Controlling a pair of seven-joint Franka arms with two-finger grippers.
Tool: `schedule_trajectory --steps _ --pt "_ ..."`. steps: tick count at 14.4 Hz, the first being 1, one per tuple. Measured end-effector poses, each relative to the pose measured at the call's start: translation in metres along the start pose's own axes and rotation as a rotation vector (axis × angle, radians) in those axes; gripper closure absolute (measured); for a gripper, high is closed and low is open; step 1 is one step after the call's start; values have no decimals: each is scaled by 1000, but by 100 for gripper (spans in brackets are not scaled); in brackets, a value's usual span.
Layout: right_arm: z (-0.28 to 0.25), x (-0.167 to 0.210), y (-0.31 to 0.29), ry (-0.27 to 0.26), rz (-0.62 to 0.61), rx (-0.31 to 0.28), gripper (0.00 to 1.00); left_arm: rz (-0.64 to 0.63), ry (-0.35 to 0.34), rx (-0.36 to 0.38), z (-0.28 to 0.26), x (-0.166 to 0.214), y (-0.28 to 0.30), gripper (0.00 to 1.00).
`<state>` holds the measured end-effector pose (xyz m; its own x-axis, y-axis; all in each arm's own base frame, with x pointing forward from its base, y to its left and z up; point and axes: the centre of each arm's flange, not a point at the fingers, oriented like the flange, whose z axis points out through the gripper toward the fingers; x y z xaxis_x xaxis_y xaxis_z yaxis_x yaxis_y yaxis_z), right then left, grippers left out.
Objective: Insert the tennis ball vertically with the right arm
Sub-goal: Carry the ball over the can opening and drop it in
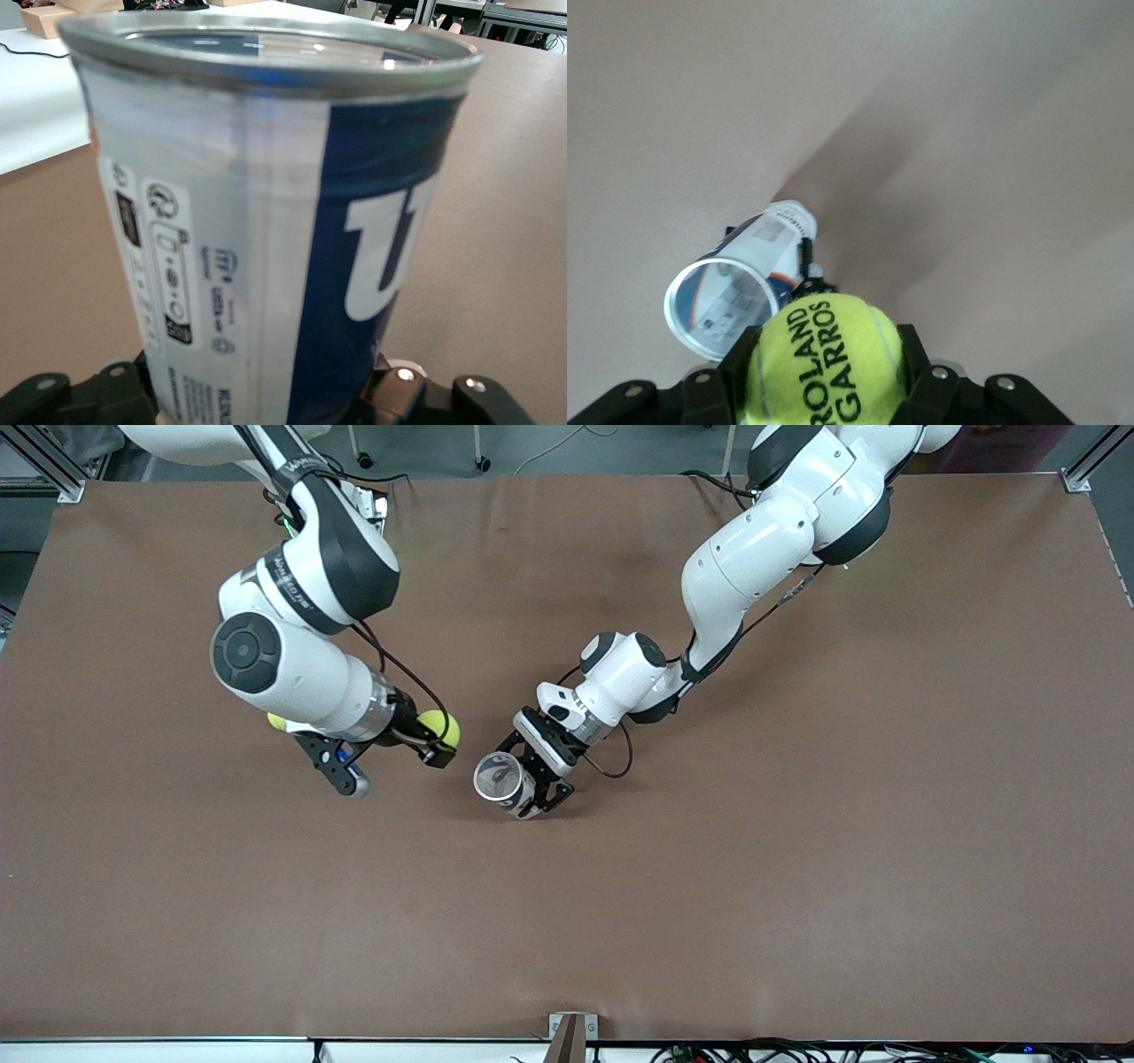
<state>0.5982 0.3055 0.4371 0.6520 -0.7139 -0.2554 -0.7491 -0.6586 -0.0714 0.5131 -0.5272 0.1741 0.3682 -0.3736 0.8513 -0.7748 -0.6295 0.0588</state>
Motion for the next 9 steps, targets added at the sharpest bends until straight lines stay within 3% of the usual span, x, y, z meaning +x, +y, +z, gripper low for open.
schedule_trajectory --steps 3,9 --pt "16 -2 -26 -20 80 16 33 0 0 0 0 0 0 21" --pt "45 6 -54 -30 127 68 33 0 1 1 0 0 0 21"
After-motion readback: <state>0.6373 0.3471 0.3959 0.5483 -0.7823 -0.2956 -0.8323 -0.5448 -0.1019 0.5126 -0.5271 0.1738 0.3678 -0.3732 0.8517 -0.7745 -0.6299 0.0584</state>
